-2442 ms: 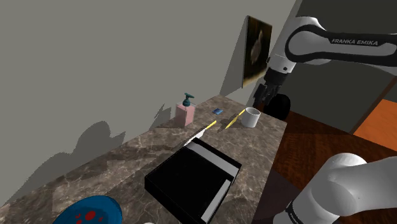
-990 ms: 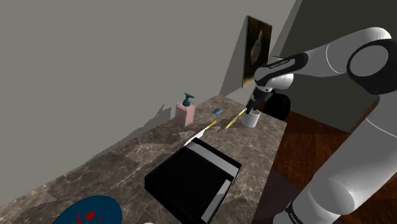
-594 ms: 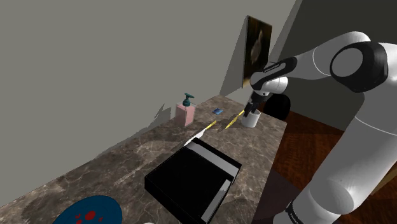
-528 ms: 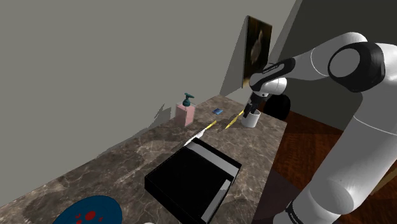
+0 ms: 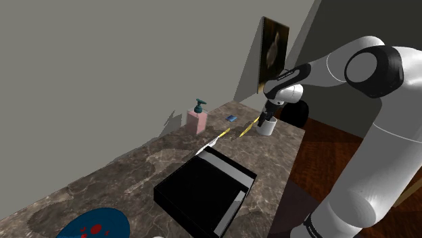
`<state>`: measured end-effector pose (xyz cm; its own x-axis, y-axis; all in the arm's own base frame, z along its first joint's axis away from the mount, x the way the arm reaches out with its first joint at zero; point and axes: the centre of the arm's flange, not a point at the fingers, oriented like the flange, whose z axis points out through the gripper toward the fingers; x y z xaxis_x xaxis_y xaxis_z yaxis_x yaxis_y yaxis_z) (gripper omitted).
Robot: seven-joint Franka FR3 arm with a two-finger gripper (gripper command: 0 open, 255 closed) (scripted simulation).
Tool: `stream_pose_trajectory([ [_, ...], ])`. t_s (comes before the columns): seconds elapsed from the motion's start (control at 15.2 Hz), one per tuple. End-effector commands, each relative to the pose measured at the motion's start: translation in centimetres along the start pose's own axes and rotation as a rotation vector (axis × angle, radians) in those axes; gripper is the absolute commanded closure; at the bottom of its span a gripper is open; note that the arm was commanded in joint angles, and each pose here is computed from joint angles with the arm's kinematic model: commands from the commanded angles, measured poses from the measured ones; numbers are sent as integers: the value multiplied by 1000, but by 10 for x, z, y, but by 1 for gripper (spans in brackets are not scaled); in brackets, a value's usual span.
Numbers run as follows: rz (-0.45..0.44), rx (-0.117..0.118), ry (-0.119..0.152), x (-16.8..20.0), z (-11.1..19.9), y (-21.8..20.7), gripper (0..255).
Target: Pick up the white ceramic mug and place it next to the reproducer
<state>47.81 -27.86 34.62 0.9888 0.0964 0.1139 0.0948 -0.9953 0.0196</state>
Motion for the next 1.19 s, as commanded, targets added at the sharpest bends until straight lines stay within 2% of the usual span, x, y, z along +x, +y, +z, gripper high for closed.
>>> stream_pose_trajectory([
  [0.0,0,0,0,0,0,0,0],
  [0.07,0,0,0,0,0,0,255],
  [0.66,0,0,0,0,0,0,255],
  [1.12,0,0,0,4,-37,1,255],
])
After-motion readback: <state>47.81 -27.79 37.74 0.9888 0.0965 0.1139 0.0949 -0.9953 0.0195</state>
